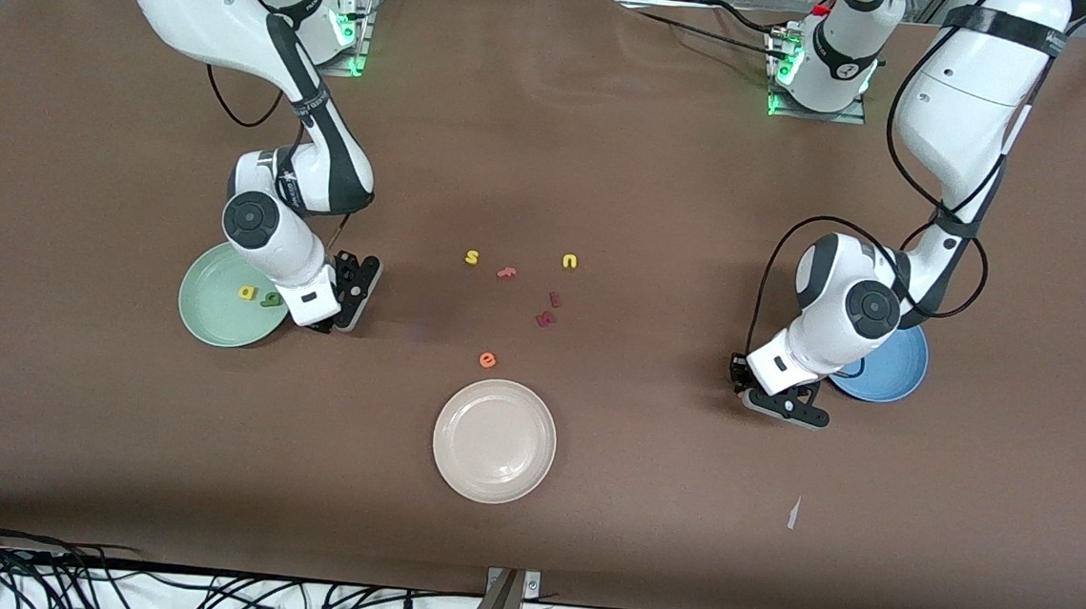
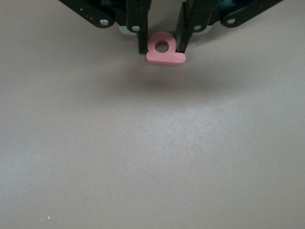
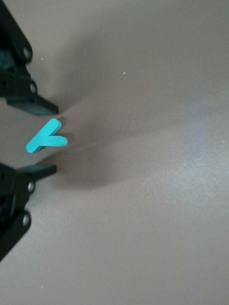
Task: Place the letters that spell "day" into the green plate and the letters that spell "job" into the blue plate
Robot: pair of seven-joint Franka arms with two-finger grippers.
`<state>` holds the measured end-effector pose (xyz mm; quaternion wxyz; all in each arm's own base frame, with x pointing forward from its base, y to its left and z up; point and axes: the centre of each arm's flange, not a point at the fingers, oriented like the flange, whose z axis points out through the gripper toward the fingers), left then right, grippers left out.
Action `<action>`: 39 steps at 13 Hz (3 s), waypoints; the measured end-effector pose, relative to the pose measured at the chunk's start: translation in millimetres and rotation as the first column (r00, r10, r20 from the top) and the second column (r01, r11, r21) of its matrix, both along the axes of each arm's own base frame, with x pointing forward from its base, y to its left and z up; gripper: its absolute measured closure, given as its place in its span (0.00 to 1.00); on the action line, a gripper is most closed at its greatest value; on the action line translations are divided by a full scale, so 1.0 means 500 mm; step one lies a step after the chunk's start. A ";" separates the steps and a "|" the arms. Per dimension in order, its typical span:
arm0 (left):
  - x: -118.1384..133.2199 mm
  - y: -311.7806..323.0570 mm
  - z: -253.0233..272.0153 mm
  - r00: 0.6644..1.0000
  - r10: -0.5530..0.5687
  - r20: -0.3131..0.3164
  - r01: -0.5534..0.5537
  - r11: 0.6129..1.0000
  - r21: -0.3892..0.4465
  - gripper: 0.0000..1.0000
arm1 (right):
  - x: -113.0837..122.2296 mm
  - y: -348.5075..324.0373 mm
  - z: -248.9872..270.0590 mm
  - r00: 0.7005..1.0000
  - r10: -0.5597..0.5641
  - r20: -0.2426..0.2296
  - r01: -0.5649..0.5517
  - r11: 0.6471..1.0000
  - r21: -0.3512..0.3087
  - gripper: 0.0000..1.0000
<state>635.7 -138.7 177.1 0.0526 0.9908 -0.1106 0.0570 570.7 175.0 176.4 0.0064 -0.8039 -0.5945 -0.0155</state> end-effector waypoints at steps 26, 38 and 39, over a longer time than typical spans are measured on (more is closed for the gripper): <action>-0.174 0.358 0.204 0.988 0.037 -0.151 -0.010 0.985 0.174 0.00 | 0.070 -0.281 0.112 0.934 -0.307 -0.184 0.285 0.949 -0.136 0.46; -0.205 0.258 0.837 0.996 0.025 -0.090 -0.007 0.981 0.195 0.00 | 0.119 -0.218 0.367 0.672 -0.713 -0.201 0.670 0.701 -0.244 0.00; -0.209 0.248 0.872 0.996 0.018 -0.088 -0.001 0.981 0.194 0.00 | 0.121 -0.213 0.382 0.645 -0.738 -0.196 0.694 0.674 -0.255 0.00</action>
